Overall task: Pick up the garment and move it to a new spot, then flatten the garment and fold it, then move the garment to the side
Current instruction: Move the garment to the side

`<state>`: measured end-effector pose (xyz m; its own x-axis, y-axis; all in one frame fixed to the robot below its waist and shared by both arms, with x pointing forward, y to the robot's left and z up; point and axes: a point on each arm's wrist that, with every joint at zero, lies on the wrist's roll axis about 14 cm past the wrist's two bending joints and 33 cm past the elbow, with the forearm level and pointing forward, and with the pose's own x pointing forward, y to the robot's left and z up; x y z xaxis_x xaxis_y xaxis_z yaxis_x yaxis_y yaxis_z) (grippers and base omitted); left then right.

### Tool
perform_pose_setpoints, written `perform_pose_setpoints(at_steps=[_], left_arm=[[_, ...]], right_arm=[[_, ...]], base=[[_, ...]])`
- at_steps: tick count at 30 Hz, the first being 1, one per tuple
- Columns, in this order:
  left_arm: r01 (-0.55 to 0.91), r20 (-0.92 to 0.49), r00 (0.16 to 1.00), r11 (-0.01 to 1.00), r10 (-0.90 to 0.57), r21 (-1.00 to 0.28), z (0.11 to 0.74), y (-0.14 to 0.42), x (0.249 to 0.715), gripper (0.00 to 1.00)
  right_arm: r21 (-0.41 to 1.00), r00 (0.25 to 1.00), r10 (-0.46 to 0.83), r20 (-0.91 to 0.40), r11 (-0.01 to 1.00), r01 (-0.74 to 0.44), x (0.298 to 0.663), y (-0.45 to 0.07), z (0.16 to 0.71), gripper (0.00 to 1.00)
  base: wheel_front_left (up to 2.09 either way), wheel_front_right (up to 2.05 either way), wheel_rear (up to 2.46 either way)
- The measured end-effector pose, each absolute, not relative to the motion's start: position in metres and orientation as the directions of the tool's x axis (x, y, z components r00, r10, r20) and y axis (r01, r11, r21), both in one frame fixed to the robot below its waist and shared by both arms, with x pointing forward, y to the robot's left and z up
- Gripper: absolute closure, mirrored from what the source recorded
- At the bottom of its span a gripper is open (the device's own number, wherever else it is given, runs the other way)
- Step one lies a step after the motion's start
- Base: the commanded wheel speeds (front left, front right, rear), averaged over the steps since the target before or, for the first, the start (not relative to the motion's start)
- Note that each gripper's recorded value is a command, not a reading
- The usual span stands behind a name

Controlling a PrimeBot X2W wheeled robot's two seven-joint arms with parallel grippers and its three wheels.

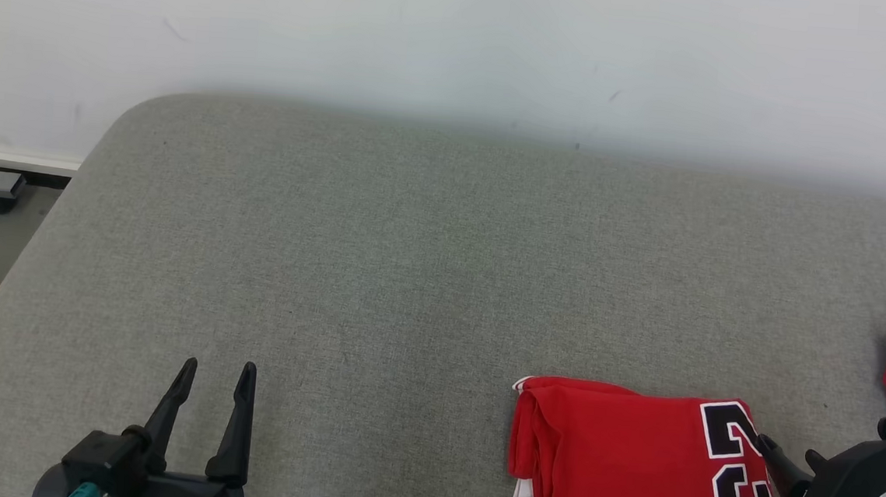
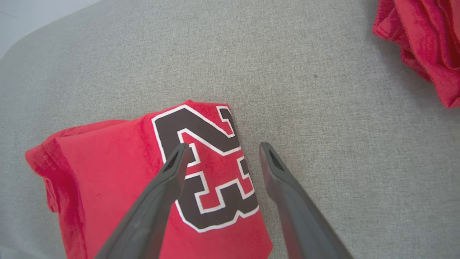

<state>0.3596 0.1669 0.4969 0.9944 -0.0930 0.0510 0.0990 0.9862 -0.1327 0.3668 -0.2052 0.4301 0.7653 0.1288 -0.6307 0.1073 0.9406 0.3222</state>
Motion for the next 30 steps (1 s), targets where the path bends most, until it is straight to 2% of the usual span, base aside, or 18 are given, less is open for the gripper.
perform_pose_setpoints(at_steps=[21, 28, 29, 30], left_arm=[[0.073, 0.026, 0.997, 0.989, -0.07, -0.125, 0.49, 0.176, 0.364, 0.0], [0.073, 0.021, 0.997, 0.99, -0.071, -0.123, 0.488, 0.177, 0.368, 0.0], [0.073, 0.02, 0.997, 0.99, -0.071, -0.122, 0.488, 0.178, 0.369, 0.0], [0.072, 0.018, 0.997, 0.99, -0.071, -0.122, 0.488, 0.178, 0.37, 0.0]], right_arm=[[0.263, 0.593, 0.141, -0.793, 0.957, 0.124, 0.359, -0.197, 0.383, 0.0], [0.276, 0.571, 0.168, -0.804, 0.955, 0.107, 0.369, -0.187, 0.378, 0.0], [0.276, 0.564, 0.172, -0.808, 0.955, 0.105, 0.37, -0.185, 0.377, 0.08], [0.275, 0.556, 0.173, -0.813, 0.956, 0.104, 0.37, -0.184, 0.375, 0.23]], base=[[0.0, 0.0, 0.0], [0.0, 0.0, 0.0], [0.0, 0.0, 0.0], [0.0, 0.0, 0.0]])
